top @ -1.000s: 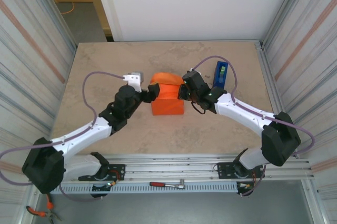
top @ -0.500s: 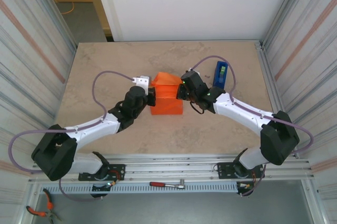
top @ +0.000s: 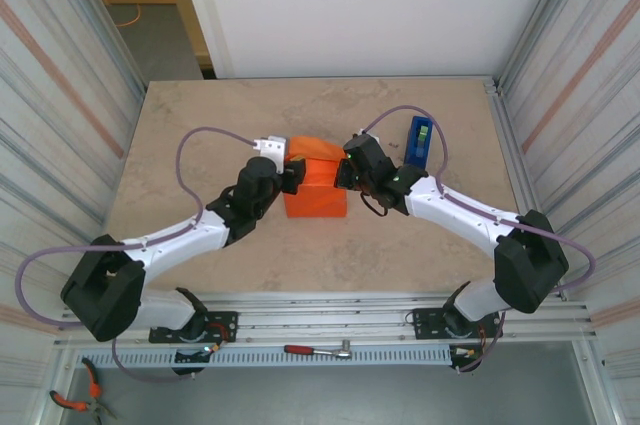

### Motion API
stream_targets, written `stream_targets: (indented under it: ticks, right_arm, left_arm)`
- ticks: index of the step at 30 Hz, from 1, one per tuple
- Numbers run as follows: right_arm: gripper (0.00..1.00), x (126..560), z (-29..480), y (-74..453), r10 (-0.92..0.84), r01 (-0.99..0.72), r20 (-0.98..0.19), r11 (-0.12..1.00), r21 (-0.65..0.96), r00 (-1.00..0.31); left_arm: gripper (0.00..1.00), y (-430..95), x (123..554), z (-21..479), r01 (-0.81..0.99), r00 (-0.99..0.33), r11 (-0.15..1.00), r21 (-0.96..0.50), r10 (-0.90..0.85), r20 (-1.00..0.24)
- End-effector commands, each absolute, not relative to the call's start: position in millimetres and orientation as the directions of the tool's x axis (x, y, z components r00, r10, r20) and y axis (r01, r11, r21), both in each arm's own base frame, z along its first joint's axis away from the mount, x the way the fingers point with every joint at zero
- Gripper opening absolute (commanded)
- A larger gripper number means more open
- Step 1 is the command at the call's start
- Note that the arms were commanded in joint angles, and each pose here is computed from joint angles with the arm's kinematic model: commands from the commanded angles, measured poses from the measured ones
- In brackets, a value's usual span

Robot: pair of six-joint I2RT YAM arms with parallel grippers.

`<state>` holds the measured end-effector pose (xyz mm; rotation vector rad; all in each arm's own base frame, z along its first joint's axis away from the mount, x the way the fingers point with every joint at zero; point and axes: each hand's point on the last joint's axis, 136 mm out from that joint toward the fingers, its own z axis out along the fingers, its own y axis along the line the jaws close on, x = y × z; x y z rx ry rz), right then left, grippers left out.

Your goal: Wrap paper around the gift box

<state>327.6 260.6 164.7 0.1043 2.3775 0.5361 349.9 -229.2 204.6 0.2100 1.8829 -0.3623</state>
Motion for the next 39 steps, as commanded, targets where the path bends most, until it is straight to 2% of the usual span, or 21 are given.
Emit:
stream_targets:
  ticks: [1,2,3,4,7,8,9,10,11,12,13,14,15,16,18,21,22,24,31,39]
  right_arm:
    - [0.00,297.4,110.7,252.4,0.120,-0.041,-0.489,0.951,0.305,-0.864]
    - [0.00,297.0,110.2,252.4,0.119,-0.040,-0.488,0.952,0.305,-0.865]
    - [0.00,297.0,109.8,252.3,0.118,-0.041,-0.488,0.952,0.303,-0.865]
    - [0.00,296.9,109.1,252.2,0.119,-0.040,-0.486,0.952,0.303,-0.866]
    - [0.00,296.7,107.4,253.0,0.117,-0.039,-0.482,0.953,0.302,-0.868]
    - [0.00,296.3,106.0,253.1,0.115,-0.039,-0.479,0.953,0.300,-0.870]
    - [0.00,296.3,106.0,253.3,0.117,-0.038,-0.479,0.953,0.301,-0.870]
    - [0.00,296.0,105.0,253.3,0.116,-0.038,-0.477,0.953,0.300,-0.871]
    - [0.00,296.2,104.7,253.3,0.116,-0.037,-0.477,0.953,0.300,-0.871]
    - [0.00,296.3,105.1,253.8,0.116,-0.038,-0.477,0.953,0.301,-0.871]
    - [0.00,296.0,105.1,253.9,0.116,-0.038,-0.477,0.953,0.301,-0.871]
    - [0.00,296.1,105.4,254.0,0.116,-0.039,-0.478,0.953,0.302,-0.871]
    - [0.00,296.2,105.1,254.0,0.115,-0.039,-0.477,0.953,0.301,-0.871]
    - [0.00,296.3,105.8,253.7,0.116,-0.039,-0.479,0.953,0.300,-0.870]
    - [0.00,296.4,106.1,253.8,0.114,-0.040,-0.479,0.953,0.300,-0.870]
    - [0.00,295.9,105.5,253.8,0.112,-0.041,-0.479,0.954,0.298,-0.871]
    - [0.00,296.2,105.7,253.7,0.114,-0.040,-0.478,0.953,0.299,-0.871]
    - [0.00,296.3,105.0,253.4,0.113,-0.039,-0.477,0.954,0.296,-0.871]
    - [0.00,296.9,104.5,254.6,0.111,-0.040,-0.475,0.955,0.296,-0.873]
    - [0.00,296.8,103.7,255.1,0.104,-0.041,-0.468,0.957,0.289,-0.877]
  left_arm:
    - [0.43,-228.6,360.2,229.7,0.309,-0.275,0.942,-0.131,-0.044,-0.960]
    - [0.22,-229.4,361.7,230.6,0.319,-0.273,0.938,-0.136,-0.046,-0.961]
    - [0.06,-230.1,362.3,231.0,0.327,-0.273,0.935,-0.140,-0.049,-0.961]
    - [0.00,-230.4,363.5,232.5,0.329,-0.272,0.933,-0.144,-0.053,-0.961]
    - [0.00,-231.4,364.5,232.6,0.333,-0.273,0.932,-0.144,-0.051,-0.961]
    - [0.09,-231.2,364.2,230.8,0.334,-0.278,0.932,-0.143,-0.047,-0.959]
    - [0.29,-230.6,364.4,229.6,0.329,-0.282,0.933,-0.143,-0.047,-0.958]
    - [0.40,-230.0,364.8,228.4,0.325,-0.284,0.935,-0.141,-0.046,-0.958]
    - [0.40,-230.3,365.1,228.4,0.327,-0.283,0.935,-0.138,-0.043,-0.958]
    - [0.26,-231.5,364.8,226.4,0.334,-0.288,0.933,-0.134,-0.035,-0.957]
    - [0.07,-231.9,364.9,227.2,0.340,-0.287,0.931,-0.135,-0.034,-0.957]
    - [0.00,-231.8,364.6,227.9,0.341,-0.286,0.930,-0.138,-0.037,-0.958]
    - [0.02,-230.7,364.5,230.3,0.338,-0.282,0.931,-0.140,-0.042,-0.958]
    - [0.14,-228.2,364.3,232.9,0.330,-0.276,0.933,-0.143,-0.050,-0.960]
    - [0.51,-222.7,362.8,242.7,0.312,-0.257,0.937,-0.155,-0.074,-0.964]
    - [0.81,-212.6,359.4,256.9,0.291,-0.233,0.939,-0.182,-0.116,-0.966]
    - [0.89,-209.2,357.8,261.7,0.288,-0.224,0.938,-0.193,-0.130,-0.966]
    - [0.98,-205.5,354.1,266.4,0.295,-0.220,0.931,-0.216,-0.154,-0.963]
    - [0.99,-207.1,342.4,251.8,0.319,-0.268,0.912,-0.259,-0.175,-0.947]
    - [0.99,-214.9,348.8,220.3,0.288,-0.302,0.934,-0.212,-0.121,-0.945]
